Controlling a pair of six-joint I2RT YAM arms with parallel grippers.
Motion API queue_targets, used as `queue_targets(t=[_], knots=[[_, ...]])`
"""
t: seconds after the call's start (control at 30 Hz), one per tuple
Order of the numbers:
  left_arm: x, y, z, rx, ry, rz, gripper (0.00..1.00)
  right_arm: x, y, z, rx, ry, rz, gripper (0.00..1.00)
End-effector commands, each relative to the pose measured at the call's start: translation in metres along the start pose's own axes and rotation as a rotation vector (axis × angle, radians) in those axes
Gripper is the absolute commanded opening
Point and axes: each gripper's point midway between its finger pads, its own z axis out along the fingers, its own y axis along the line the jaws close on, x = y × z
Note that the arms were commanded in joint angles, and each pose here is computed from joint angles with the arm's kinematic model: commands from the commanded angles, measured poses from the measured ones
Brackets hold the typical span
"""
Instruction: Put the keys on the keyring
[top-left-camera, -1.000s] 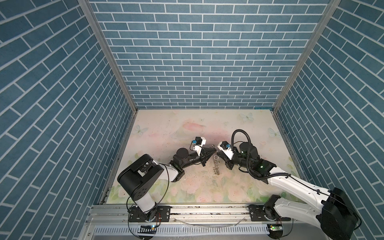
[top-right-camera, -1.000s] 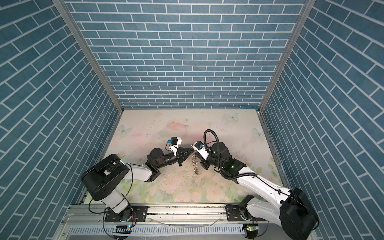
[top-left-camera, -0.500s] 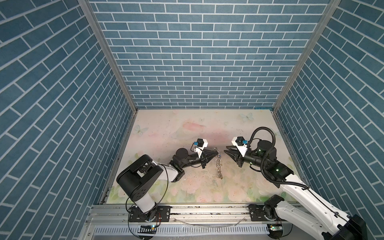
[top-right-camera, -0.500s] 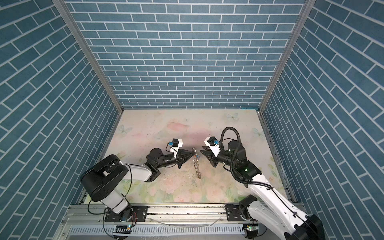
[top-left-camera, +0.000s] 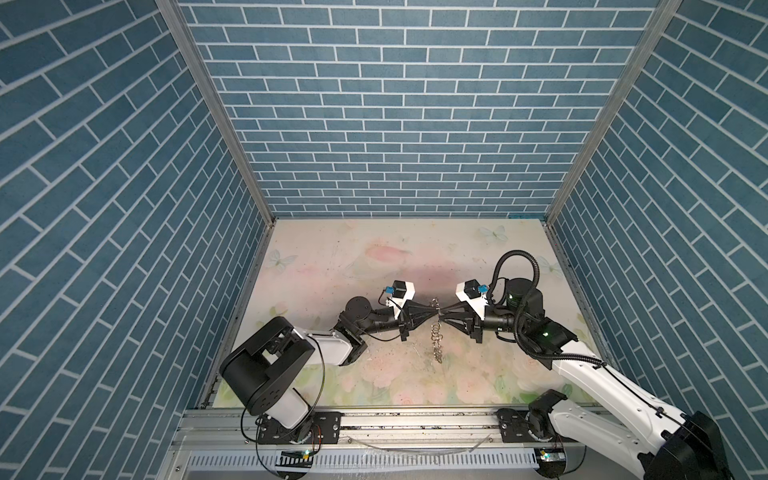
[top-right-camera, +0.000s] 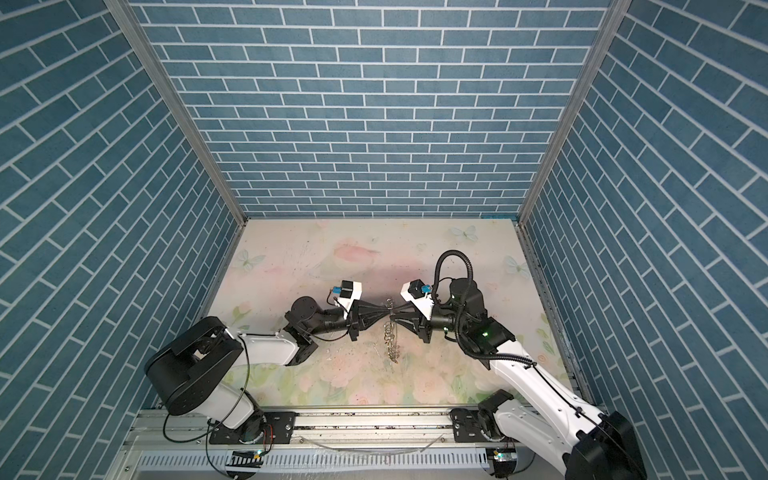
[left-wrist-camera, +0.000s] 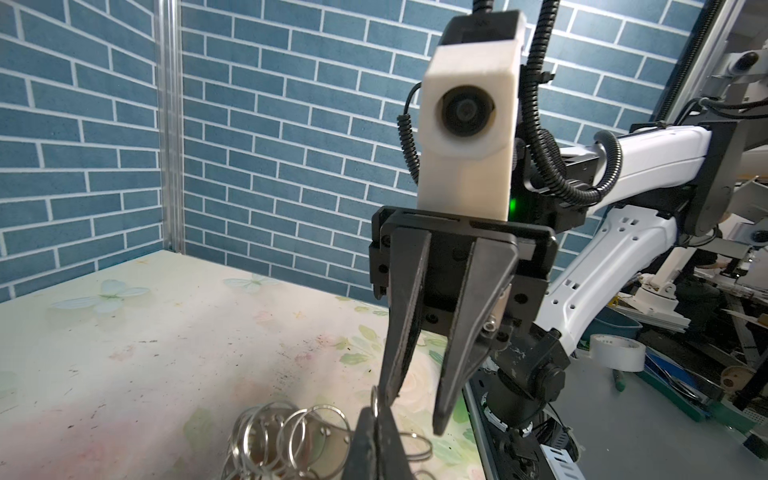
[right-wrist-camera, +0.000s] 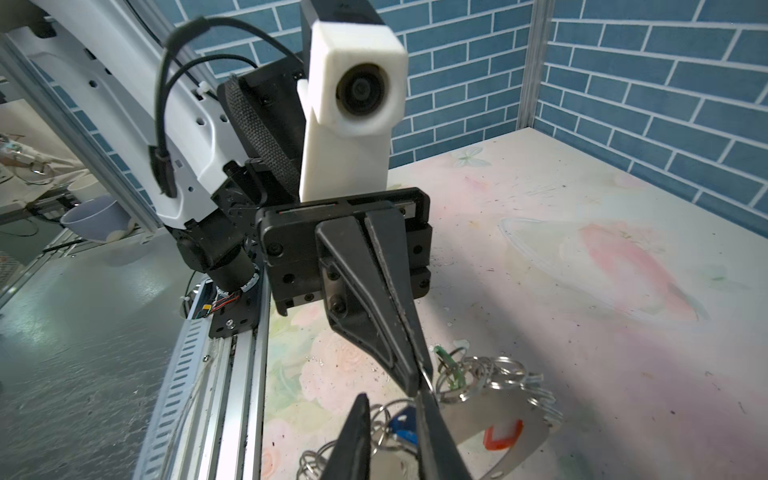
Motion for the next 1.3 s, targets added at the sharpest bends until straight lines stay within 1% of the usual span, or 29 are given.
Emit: queue_targets(t=[0.0, 0.2, 0.33, 0.4, 0.5, 0.63, 0.73, 1.0, 1.1, 1.17, 1.2, 1.23, 1.27], knots=[[-0.016, -0.020, -0.002, 0.077, -0.041, 0.077, 0.00, 0.003, 0.004, -0.001, -0.026, -0.013, -0.007, 0.21], [-0.014, -0.018, -0.005, 0.055, -0.041, 0.096, 0.00, -0.003, 0.001, -0.010, 0.051, -0.049, -0.050, 0.24], [-0.011, -0.017, -0.006, 0.055, -0.035, 0.094, 0.00, -0.004, -0.006, -0.014, 0.099, -0.059, -0.048, 0.24], [-0.011, -0.019, -0.007, 0.058, -0.036, 0.103, 0.00, 0.000, -0.008, -0.011, 0.092, -0.043, -0.031, 0.24], [-0.013, -0.021, -0.007, 0.070, -0.037, 0.110, 0.00, 0.006, -0.006, -0.002, 0.023, -0.009, 0.009, 0.23], [-0.015, -0.022, -0.007, 0.073, -0.040, 0.111, 0.00, 0.002, 0.007, 0.001, -0.074, -0.025, 0.018, 0.18], [-0.013, -0.023, -0.007, 0.084, -0.033, 0.106, 0.00, -0.001, 0.012, 0.001, -0.109, -0.045, 0.016, 0.14], [-0.014, -0.030, -0.006, 0.127, -0.026, 0.105, 0.00, -0.002, 0.012, 0.001, -0.108, -0.043, 0.017, 0.05], [-0.015, -0.030, -0.006, 0.130, -0.026, 0.104, 0.00, -0.001, 0.012, 0.002, -0.115, -0.031, 0.029, 0.01], [-0.014, -0.030, -0.006, 0.130, -0.025, 0.108, 0.00, 0.000, 0.009, 0.001, -0.095, -0.007, 0.040, 0.00], [-0.011, -0.029, -0.008, 0.130, -0.016, 0.114, 0.01, 0.000, 0.007, 0.001, -0.078, 0.006, 0.045, 0.00], [-0.008, -0.026, -0.011, 0.123, -0.004, 0.131, 0.05, 0.000, 0.004, -0.001, -0.058, 0.025, 0.052, 0.00], [-0.004, -0.018, -0.017, 0.090, 0.010, 0.134, 0.11, -0.001, 0.001, -0.001, -0.032, 0.041, 0.061, 0.00]])
